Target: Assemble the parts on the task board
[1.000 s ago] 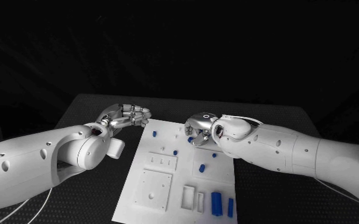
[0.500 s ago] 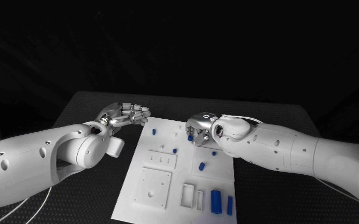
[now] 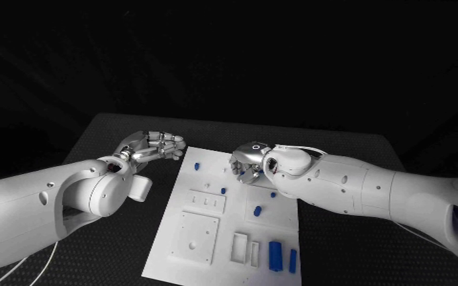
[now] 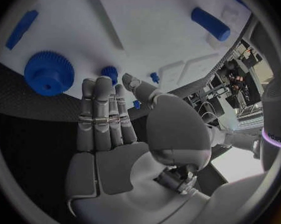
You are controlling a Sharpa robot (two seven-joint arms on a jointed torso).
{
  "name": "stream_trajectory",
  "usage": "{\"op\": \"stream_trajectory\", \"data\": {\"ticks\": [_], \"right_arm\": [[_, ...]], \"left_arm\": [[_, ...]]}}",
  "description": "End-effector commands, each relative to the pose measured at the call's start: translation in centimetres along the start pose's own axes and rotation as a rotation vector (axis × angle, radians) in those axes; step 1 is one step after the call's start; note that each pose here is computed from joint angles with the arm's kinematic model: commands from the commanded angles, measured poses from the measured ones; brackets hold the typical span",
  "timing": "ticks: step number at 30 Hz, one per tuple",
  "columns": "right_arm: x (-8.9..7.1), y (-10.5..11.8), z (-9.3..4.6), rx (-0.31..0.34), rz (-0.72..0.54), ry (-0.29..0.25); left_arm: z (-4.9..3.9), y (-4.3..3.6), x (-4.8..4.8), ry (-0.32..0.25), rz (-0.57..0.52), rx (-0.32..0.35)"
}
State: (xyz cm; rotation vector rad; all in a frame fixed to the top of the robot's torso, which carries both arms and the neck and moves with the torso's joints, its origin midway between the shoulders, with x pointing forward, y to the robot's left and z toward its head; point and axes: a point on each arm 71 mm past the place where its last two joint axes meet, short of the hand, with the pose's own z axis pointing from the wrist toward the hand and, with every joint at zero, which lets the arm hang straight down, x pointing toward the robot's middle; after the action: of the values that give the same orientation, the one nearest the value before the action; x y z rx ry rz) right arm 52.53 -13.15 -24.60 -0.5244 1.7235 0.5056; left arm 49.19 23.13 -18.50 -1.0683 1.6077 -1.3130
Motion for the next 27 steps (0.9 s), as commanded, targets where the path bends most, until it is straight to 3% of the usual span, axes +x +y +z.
{"op": "stream_trajectory", "data": {"ticks": [1,10,19,27], "right_arm": [[-0.05,0.18,0.06,0.008,-0.036,-0.017],[-0.01,-0.33,-0.07,0.022,-0.036,-0.018],[-0.48,-0.19,-0.1,0.013,-0.002,-0.083],[-0.54,-0.43,-0.51,0.013,0.003,-0.096]], "left_arm": [[0.08,-0.16,0.26,0.021,-0.008,0.009],[0.06,-0.13,0.21,0.021,-0.008,0.005],[0.06,-0.12,0.21,0.022,-0.008,0.004],[0.05,-0.1,0.2,0.024,-0.009,0.002]]}}
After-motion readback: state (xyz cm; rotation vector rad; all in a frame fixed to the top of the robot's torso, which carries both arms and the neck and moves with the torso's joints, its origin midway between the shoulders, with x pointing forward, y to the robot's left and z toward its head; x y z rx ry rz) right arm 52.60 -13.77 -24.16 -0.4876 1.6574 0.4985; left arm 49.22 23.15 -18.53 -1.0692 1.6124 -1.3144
